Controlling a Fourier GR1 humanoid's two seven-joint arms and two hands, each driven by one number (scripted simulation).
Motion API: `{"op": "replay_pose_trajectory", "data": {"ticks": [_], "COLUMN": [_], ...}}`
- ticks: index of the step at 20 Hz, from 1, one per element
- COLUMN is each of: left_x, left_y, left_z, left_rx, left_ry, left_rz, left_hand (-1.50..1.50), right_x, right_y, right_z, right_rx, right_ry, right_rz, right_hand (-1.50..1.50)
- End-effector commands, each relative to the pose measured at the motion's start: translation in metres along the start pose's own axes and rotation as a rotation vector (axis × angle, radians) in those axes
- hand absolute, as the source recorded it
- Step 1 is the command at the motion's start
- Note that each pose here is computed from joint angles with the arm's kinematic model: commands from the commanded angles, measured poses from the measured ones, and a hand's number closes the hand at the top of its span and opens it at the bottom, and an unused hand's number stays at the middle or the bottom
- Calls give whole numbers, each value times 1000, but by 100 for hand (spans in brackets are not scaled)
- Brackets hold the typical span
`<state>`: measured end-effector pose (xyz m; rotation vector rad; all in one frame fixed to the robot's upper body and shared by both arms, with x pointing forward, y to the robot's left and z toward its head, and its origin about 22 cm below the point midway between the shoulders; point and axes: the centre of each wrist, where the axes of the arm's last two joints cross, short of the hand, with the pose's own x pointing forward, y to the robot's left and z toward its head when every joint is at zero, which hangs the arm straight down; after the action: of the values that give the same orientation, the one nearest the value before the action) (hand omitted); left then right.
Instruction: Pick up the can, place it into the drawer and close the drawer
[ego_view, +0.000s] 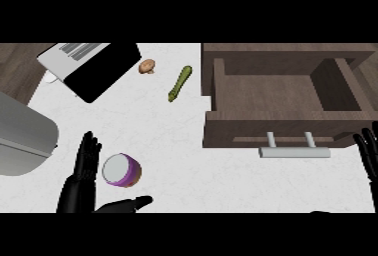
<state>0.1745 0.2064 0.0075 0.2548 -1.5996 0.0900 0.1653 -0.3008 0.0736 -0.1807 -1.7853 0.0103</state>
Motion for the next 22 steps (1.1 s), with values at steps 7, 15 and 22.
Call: {"op": "replay_pose_trajectory", "data": {"ticks": [7, 15, 22], "left_x": [-47, -75, -95], "left_y": [11, 38, 46], "left_z": [7, -2, 0], "left_rx": [12, 15, 26], "left_ry": [39, 48, 67], "left_rz": [-8, -6, -7], "left_hand": [-150, -150, -150], "right_x": [0, 4, 0], "right_y": [6, 18, 0], "right_z": [-1, -1, 10], "right_rx": [12, -2, -8], "right_ry": [-2, -6, -14], "right_rz": [11, 15, 0], "right_hand": [-150, -150, -150]}}
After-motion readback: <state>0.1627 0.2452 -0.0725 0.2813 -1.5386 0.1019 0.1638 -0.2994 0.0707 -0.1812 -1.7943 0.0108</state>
